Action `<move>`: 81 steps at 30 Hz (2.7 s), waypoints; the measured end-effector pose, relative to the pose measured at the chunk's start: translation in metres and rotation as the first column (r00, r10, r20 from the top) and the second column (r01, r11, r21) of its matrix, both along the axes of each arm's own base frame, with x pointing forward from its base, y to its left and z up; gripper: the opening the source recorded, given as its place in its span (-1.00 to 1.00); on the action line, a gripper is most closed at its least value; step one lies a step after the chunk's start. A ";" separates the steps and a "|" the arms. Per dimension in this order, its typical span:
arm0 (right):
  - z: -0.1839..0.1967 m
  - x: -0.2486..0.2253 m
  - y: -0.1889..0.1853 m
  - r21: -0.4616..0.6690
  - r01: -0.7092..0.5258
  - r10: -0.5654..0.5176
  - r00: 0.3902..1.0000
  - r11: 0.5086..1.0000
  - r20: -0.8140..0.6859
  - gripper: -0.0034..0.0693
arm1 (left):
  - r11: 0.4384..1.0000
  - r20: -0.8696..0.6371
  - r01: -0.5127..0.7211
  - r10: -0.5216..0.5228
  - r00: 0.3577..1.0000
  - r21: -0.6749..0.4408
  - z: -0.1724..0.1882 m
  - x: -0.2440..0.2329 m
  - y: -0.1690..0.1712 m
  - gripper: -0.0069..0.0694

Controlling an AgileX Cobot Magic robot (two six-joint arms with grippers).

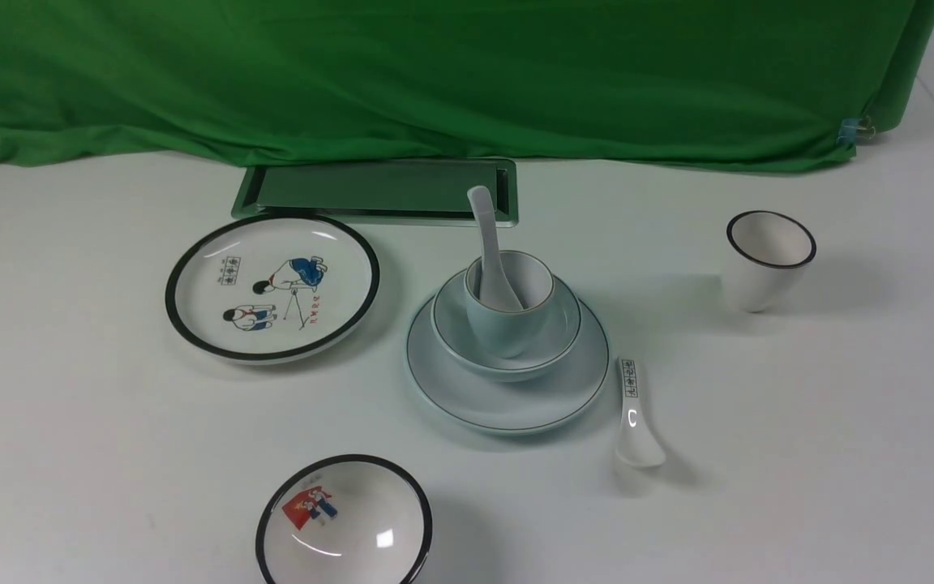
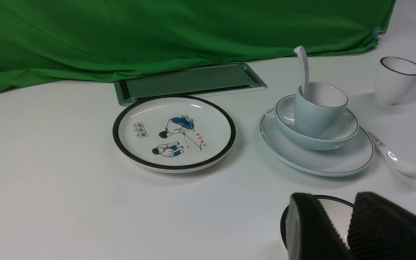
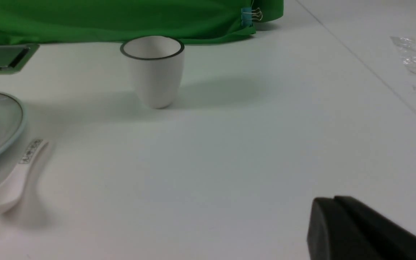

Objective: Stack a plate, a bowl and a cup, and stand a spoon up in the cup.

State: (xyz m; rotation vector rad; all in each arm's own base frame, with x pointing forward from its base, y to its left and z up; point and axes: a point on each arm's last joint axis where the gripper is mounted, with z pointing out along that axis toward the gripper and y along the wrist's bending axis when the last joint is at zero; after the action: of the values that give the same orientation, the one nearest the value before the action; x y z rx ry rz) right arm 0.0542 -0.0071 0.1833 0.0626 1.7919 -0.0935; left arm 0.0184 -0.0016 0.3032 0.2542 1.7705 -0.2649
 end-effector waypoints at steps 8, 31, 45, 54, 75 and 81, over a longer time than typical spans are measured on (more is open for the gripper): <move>0.000 0.000 0.000 0.000 0.000 0.000 1.000 1.000 0.000 -0.75 | 1.000 0.000 0.000 0.000 1.000 0.000 0.000 0.000 0.000 -0.45; 0.000 0.000 0.000 0.001 0.000 0.000 1.000 1.000 0.000 -0.64 | 0.967 0.248 -0.175 0.218 0.944 -0.183 -0.034 0.029 -0.005 -0.76; 0.000 0.000 0.000 0.002 0.000 0.000 1.000 1.000 -0.001 -0.53 | 0.934 0.072 -0.355 0.356 0.932 -0.020 -0.112 0.038 0.003 -0.90; 0.000 0.000 0.000 0.002 0.000 0.000 1.000 1.000 -0.001 -0.48 | 0.937 0.078 -0.347 0.344 0.936 0.035 -0.113 0.038 0.003 -0.90; 0.000 0.000 0.000 0.003 0.001 -0.001 1.000 1.000 -0.002 -0.33 | 0.937 0.080 -0.346 0.342 0.936 0.041 -0.113 0.038 0.003 -0.90; 0.000 0.000 0.000 0.003 0.001 -0.001 1.000 1.000 -0.002 -0.28 | 0.936 0.085 -0.347 0.342 0.936 0.057 -0.113 0.038 0.003 -0.90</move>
State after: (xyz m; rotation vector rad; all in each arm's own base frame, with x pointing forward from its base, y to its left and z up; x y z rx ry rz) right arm 0.0541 -0.0072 0.1831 0.0659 1.7940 -0.0916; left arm 0.0559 0.0017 0.1904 -0.0002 1.7186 0.0607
